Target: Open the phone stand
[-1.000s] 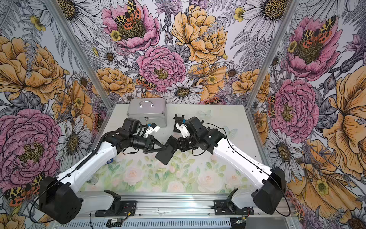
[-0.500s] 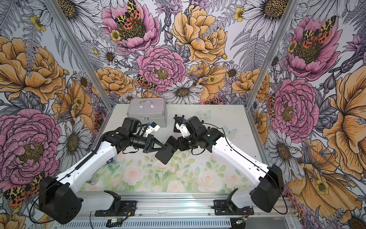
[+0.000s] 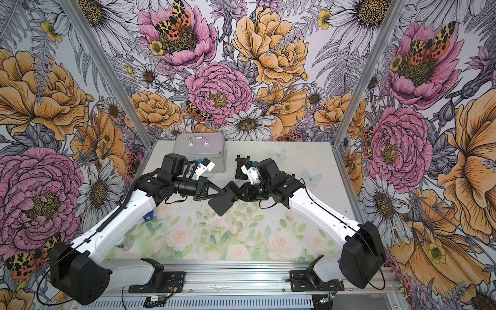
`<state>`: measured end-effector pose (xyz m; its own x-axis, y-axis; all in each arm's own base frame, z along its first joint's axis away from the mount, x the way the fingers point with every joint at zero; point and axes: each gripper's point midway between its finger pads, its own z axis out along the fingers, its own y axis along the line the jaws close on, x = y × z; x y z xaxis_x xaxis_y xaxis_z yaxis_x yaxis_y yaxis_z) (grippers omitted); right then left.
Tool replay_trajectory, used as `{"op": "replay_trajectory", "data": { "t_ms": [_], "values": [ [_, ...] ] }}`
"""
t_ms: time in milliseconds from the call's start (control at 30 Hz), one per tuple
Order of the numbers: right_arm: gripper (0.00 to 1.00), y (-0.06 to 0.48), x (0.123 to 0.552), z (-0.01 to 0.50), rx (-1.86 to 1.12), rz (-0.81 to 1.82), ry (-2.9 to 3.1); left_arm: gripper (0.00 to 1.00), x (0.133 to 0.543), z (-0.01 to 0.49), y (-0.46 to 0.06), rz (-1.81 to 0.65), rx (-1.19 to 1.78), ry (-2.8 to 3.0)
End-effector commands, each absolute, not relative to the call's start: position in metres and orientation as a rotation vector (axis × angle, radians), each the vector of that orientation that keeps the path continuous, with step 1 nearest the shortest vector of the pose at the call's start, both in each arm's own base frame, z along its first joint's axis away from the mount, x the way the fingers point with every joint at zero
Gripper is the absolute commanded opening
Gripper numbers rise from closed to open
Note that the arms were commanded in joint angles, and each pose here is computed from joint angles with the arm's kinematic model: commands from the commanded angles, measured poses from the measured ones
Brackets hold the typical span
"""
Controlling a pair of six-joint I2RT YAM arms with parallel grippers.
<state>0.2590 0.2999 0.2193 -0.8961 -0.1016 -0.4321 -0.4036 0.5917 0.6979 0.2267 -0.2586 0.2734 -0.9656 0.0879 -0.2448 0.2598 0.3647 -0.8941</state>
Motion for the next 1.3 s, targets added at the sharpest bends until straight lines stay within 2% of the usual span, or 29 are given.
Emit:
{"op": "replay_trajectory", "data": {
  "t_ms": [0, 367, 600, 667, 700, 767, 800, 833, 1067, 1267],
  "values": [
    [0.0, 0.307, 0.277, 0.204, -0.27, 1.204, 2.492, 0.0, 0.212, 0.344, -0.272, -1.777, 0.568, 2.174],
    [0.0, 0.312, 0.273, 0.196, -0.28, 1.208, 2.513, 0.0, 0.225, 0.353, -0.275, -1.778, 0.541, 2.122],
    [0.0, 0.311, 0.276, 0.199, -0.256, 1.204, 2.506, 0.0, 0.23, 0.341, -0.269, -1.745, 0.475, 2.145],
    [0.0, 0.312, 0.278, 0.203, -0.244, 1.208, 2.501, 0.1, 0.236, 0.336, -0.265, -1.718, 0.434, 2.153],
    [0.0, 0.311, 0.28, 0.205, -0.225, 1.209, 2.498, 0.28, 0.239, 0.334, -0.262, -1.696, 0.407, 2.156],
    [0.0, 0.309, 0.285, 0.208, -0.198, 1.207, 2.493, 0.72, 0.249, 0.331, -0.252, -1.639, 0.329, 2.156],
    [0.0, 0.307, 0.288, 0.211, -0.178, 1.208, 2.488, 0.87, 0.254, 0.331, -0.247, -1.607, 0.292, 2.152],
    [0.0, 0.305, 0.291, 0.212, -0.155, 1.207, 2.485, 0.97, 0.259, 0.332, -0.242, -1.576, 0.258, 2.143],
    [0.0, 0.268, 0.315, 0.235, 0.015, 1.207, 2.412, 0.99, 0.279, 0.339, -0.209, -1.418, 0.087, 2.082],
    [0.0, 0.259, 0.314, 0.212, 0.084, 1.252, 2.478, 0.99, 0.284, 0.327, -0.193, -1.318, 0.0, 2.092]
  ]
}}
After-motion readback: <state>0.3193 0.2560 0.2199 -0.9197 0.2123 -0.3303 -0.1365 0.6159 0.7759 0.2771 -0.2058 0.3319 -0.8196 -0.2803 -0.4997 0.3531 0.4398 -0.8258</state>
